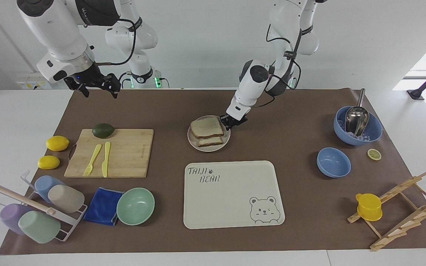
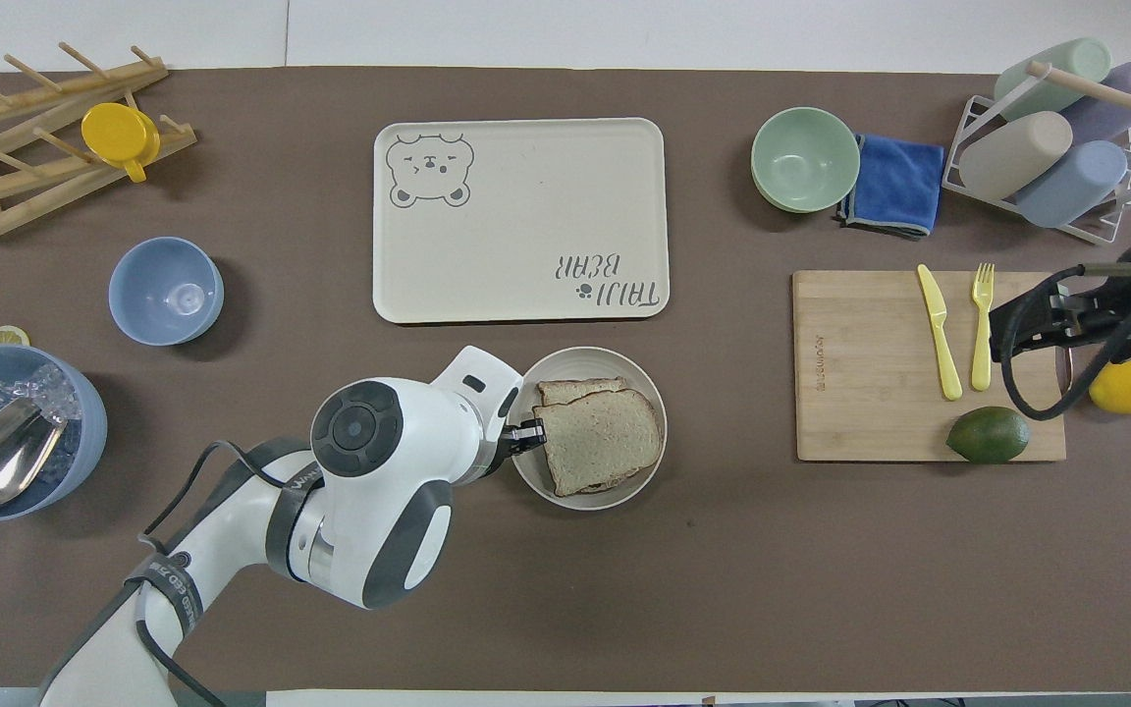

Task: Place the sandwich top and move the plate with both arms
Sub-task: 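Move the plate with the left gripper onto the bear tray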

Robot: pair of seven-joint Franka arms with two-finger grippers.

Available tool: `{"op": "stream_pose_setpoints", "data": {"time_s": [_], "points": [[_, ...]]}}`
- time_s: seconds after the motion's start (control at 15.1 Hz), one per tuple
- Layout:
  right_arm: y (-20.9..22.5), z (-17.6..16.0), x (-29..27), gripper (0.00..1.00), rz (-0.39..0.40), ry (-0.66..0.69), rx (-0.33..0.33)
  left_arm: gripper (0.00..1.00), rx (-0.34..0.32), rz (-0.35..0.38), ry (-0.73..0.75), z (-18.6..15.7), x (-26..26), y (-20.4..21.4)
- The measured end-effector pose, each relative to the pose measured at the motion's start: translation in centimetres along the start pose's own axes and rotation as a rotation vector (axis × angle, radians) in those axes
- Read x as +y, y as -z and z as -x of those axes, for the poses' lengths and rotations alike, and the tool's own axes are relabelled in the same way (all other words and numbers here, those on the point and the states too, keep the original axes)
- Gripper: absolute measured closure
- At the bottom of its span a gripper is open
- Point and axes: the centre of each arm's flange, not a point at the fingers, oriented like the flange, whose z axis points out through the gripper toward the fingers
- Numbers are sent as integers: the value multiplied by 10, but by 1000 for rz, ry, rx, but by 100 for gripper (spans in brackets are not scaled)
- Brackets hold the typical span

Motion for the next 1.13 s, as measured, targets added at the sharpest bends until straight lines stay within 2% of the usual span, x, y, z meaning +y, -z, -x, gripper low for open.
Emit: {"op": "stream_pose_setpoints", "data": {"time_s": [0.2, 0.4, 0.6, 0.8, 1.13], "points": [[0, 0, 0, 0, 0, 0, 0, 95, -26, 14, 29, -29, 1, 47], [0, 0, 0, 0, 0, 0, 0, 95, 9, 56, 62, -61, 0, 90], [0, 0, 0, 0, 0, 0, 0, 95, 44, 90, 108, -105, -6, 114], [0, 0, 0, 0, 0, 0, 0, 95, 42, 101, 138, -157, -5, 108], [0, 0, 0, 0, 0, 0, 0, 95, 22, 98, 185, -223, -13, 56]]}}
